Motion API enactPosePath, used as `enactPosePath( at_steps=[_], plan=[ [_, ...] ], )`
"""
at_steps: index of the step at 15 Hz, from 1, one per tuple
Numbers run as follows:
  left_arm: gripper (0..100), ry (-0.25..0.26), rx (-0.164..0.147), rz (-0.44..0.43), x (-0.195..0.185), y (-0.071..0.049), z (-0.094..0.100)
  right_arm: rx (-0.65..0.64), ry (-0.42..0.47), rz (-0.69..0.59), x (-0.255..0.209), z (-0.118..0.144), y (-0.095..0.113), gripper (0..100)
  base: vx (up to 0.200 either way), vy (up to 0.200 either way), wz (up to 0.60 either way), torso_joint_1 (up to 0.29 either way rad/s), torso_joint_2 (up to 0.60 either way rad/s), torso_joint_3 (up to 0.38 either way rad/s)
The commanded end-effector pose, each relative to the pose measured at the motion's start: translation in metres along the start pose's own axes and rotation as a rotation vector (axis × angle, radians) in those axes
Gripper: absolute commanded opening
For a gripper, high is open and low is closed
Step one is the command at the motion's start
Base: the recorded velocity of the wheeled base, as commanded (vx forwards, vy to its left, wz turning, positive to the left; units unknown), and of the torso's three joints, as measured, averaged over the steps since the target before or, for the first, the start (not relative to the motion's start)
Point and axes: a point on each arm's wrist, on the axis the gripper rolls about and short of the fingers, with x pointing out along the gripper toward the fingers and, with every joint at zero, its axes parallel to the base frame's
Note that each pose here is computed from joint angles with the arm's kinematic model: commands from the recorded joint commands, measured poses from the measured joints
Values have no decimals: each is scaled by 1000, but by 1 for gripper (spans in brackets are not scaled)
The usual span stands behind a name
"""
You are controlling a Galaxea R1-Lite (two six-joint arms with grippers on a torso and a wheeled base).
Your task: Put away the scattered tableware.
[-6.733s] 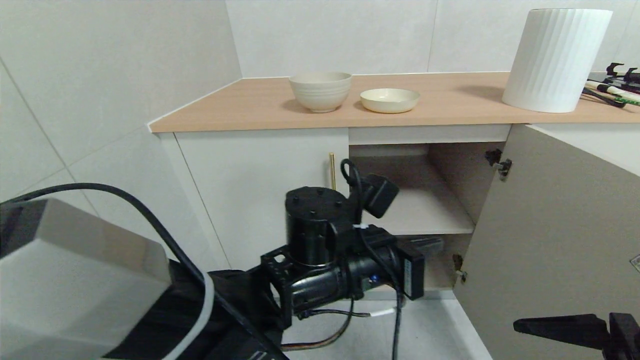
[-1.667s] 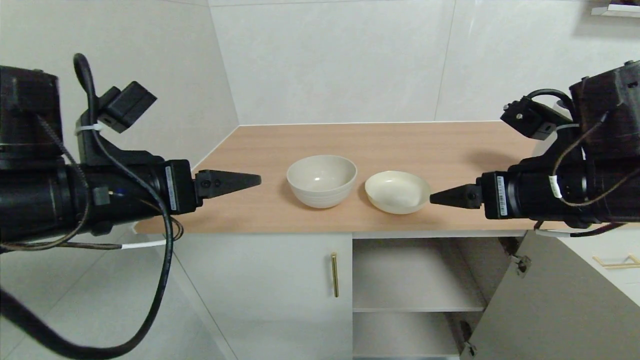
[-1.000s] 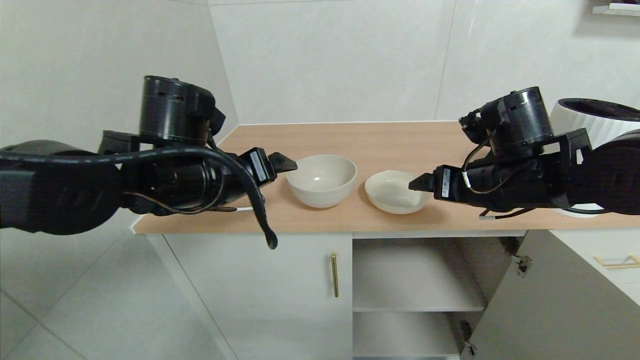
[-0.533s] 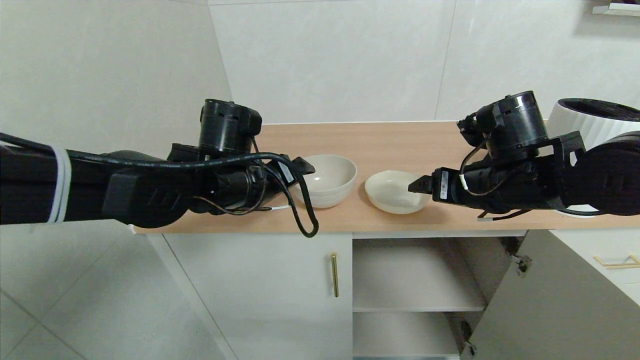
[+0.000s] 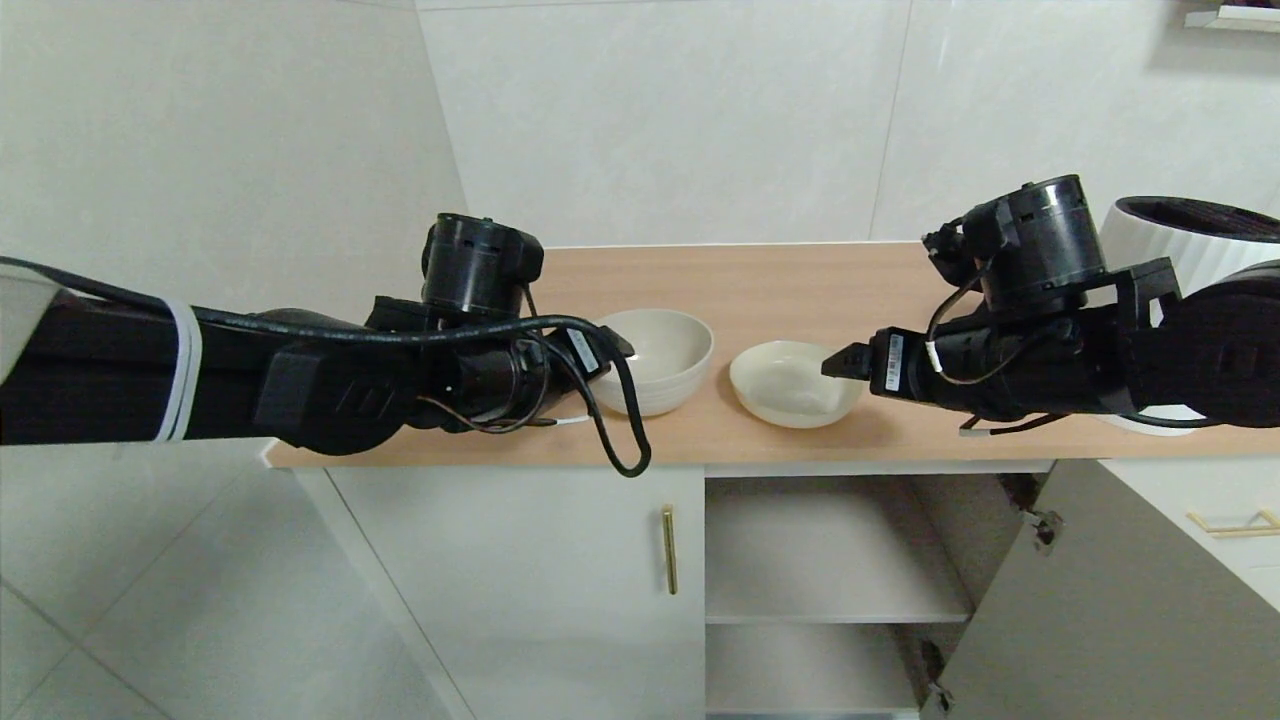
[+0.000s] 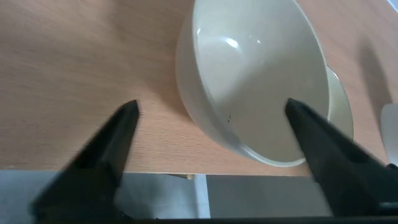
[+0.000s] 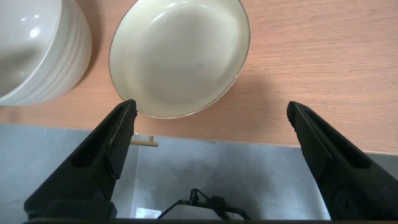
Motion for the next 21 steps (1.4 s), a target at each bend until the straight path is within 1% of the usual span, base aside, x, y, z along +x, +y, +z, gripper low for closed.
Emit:
enactPosePath(
  at_steps=[1, 4, 7, 10, 13, 14, 17, 19, 21],
  plan=[
    [0, 2, 0, 1, 0, 0, 0, -1, -2, 2, -2, 0, 0, 100, 0, 0, 0, 0, 0, 0],
    [0, 7, 0, 6, 3, 2, -1, 1, -3, 1, -2, 1, 0, 100, 0, 0, 0, 0, 0, 0],
    [0, -11, -5, -6, -5, 0, 4, -1, -5, 3, -3, 1, 0, 100, 0, 0, 0, 0, 0, 0],
    [0, -19, -6, -11, -10, -1, 7, -1, -4, -1, 0, 1, 1, 100, 0, 0, 0, 0, 0, 0],
    [0, -33, -8, -25, -19, -3, 11, -11, -19, -96, 15, -5, 0, 100, 0, 0, 0, 0, 0, 0],
    [0, -31, -6, -25, -21, -2, 11, -13, -44, -130, 24, -7, 1, 100, 0, 0, 0, 0, 0, 0],
    [0, -34, -7, -30, -24, -2, 12, -29, -72, -214, 53, -18, 2, 100, 0, 0, 0, 0, 0, 0],
    [0, -33, -5, -29, -24, -2, 11, -23, -90, -216, 64, -20, 3, 100, 0, 0, 0, 0, 0, 0],
    [0, -33, -5, -29, -24, -2, 11, -23, -89, -216, 67, -22, 3, 100, 0, 0, 0, 0, 0, 0]
  ],
)
